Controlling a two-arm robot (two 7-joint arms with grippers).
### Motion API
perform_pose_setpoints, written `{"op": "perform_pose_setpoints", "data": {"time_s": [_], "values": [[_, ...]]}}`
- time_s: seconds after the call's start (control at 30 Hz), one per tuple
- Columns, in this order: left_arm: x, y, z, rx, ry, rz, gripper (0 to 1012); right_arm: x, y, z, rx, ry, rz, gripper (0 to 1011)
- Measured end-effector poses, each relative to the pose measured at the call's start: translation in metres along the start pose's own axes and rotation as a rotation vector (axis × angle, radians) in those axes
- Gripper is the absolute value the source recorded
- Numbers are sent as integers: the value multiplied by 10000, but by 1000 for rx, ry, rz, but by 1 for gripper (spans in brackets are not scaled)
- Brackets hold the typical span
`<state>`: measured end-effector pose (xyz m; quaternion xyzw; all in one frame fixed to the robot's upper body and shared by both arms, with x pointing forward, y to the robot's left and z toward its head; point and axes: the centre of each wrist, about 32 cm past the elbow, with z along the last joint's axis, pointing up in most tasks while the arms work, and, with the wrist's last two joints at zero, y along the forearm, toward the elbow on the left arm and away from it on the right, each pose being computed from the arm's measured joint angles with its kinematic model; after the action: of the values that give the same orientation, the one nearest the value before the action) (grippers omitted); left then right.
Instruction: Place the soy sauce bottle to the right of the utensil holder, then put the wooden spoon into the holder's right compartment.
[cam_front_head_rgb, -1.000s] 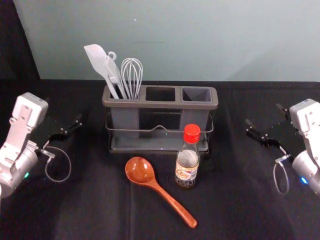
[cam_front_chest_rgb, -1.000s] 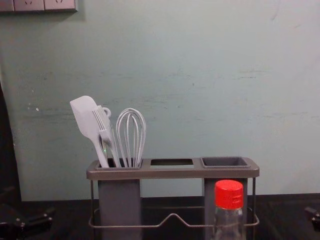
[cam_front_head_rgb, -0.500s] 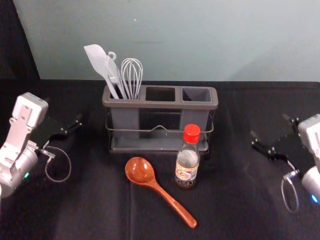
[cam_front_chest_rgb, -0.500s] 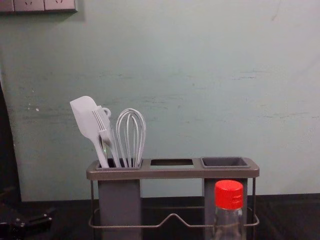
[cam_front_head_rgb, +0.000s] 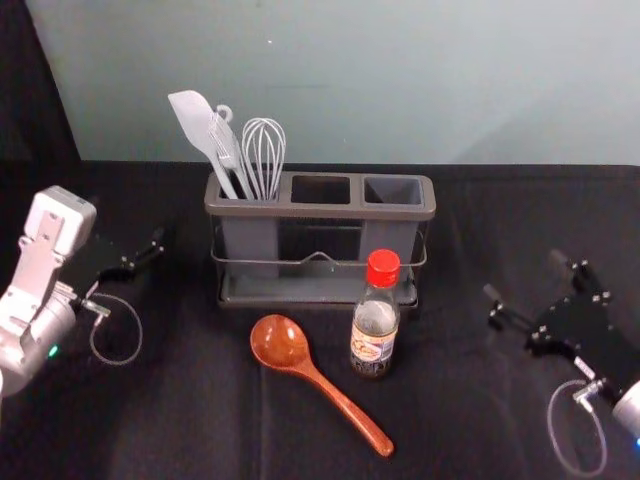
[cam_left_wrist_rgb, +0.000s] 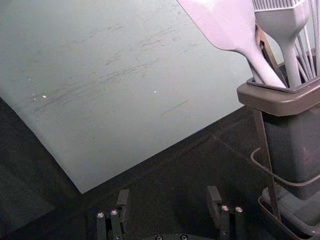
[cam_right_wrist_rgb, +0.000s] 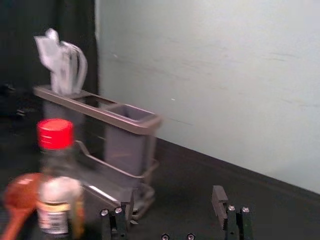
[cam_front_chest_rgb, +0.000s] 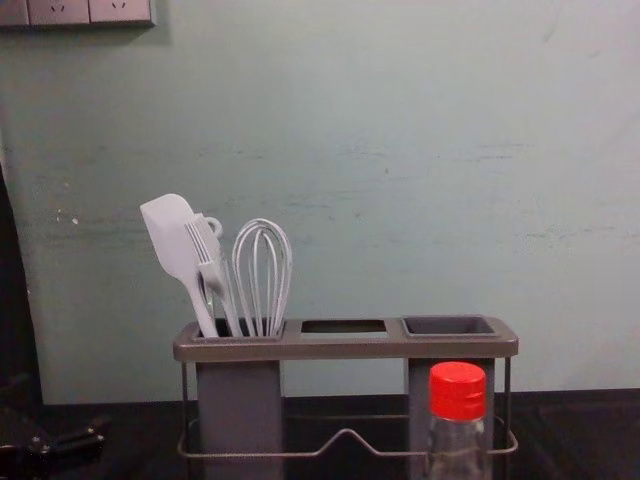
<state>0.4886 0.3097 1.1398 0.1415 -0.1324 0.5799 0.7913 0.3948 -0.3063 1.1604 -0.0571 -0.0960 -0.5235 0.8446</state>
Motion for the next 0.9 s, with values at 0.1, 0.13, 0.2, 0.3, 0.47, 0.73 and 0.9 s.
{"op": "perform_pose_setpoints", "data": {"time_s": [0.1,0.13,0.2,0.3,0.47,0.73,0.9], "values": [[0,0,0,0,0,0,1000,-68,-35,37,14,39,39,1003],[0,0,0,0,0,0,1000,-86,-40,44,18,48,48,1003],[0,0,0,0,0,0,1000,-144,-43,60,27,69,78,1003],[0,0,0,0,0,0,1000,-224,-18,73,38,86,115,1003],[0,0,0,0,0,0,1000,-361,92,83,55,109,169,1003],[0,0,0,0,0,0,1000,-513,283,103,83,143,208,1003],[0,0,0,0,0,0,1000,-572,424,115,86,144,222,1003]]}}
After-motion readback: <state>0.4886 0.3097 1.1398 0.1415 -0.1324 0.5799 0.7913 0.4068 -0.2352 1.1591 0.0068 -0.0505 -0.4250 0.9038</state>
